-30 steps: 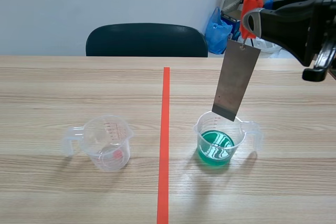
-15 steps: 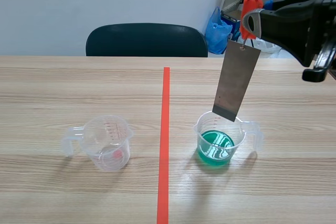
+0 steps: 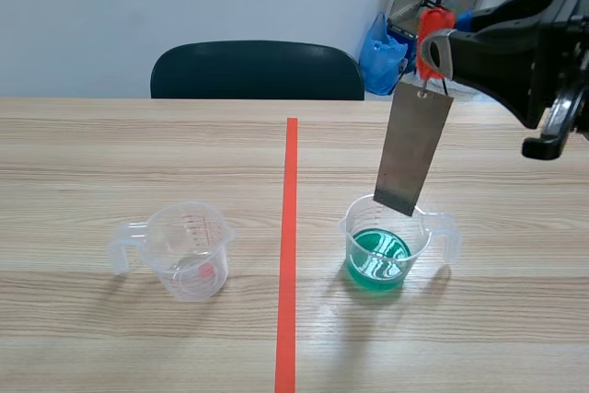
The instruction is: Do the redox reaction experiment
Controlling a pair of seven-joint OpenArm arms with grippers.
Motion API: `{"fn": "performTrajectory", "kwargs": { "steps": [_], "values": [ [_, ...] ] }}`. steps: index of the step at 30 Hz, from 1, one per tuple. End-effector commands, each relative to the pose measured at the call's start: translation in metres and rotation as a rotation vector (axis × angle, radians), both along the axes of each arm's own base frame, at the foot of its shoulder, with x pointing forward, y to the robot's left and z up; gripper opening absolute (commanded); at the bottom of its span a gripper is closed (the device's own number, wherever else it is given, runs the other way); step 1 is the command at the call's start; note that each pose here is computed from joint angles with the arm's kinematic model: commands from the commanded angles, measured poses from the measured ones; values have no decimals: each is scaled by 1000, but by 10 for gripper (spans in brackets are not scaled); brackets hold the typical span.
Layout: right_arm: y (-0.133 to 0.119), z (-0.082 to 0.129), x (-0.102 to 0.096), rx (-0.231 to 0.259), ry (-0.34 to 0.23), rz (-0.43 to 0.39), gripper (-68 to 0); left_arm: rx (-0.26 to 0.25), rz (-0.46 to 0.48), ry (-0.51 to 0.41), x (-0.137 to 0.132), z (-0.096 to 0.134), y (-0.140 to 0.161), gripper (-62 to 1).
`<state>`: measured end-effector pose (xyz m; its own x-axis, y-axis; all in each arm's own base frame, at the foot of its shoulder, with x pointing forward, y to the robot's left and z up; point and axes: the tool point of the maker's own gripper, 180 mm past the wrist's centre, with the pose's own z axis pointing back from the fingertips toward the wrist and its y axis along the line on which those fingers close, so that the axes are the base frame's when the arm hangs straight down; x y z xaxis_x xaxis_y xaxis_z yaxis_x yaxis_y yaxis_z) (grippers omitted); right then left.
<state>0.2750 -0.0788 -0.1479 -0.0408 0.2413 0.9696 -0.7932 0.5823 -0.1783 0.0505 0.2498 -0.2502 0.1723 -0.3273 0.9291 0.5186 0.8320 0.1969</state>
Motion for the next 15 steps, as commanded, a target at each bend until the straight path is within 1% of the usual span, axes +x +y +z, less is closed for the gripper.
{"fn": "performTrajectory", "kwargs": {
  "steps": [1, 7, 12, 15],
  "values": [
    [1, 2, 2, 39, 0, -7, -669, -10, 0, -25, 2, 6, -1, 14],
    [-3, -11, 7, 34, -5, -39, -669, -10, 0, -25, 2, 6, -1, 14],
    [1, -22, 5, 25, -2, -33, -669, -10, 1, -25, 2, 6, -1, 14],
    [3, -29, 4, 24, 8, -25, -669, -10, 1, -25, 2, 6, -1, 14]
  ]
}}
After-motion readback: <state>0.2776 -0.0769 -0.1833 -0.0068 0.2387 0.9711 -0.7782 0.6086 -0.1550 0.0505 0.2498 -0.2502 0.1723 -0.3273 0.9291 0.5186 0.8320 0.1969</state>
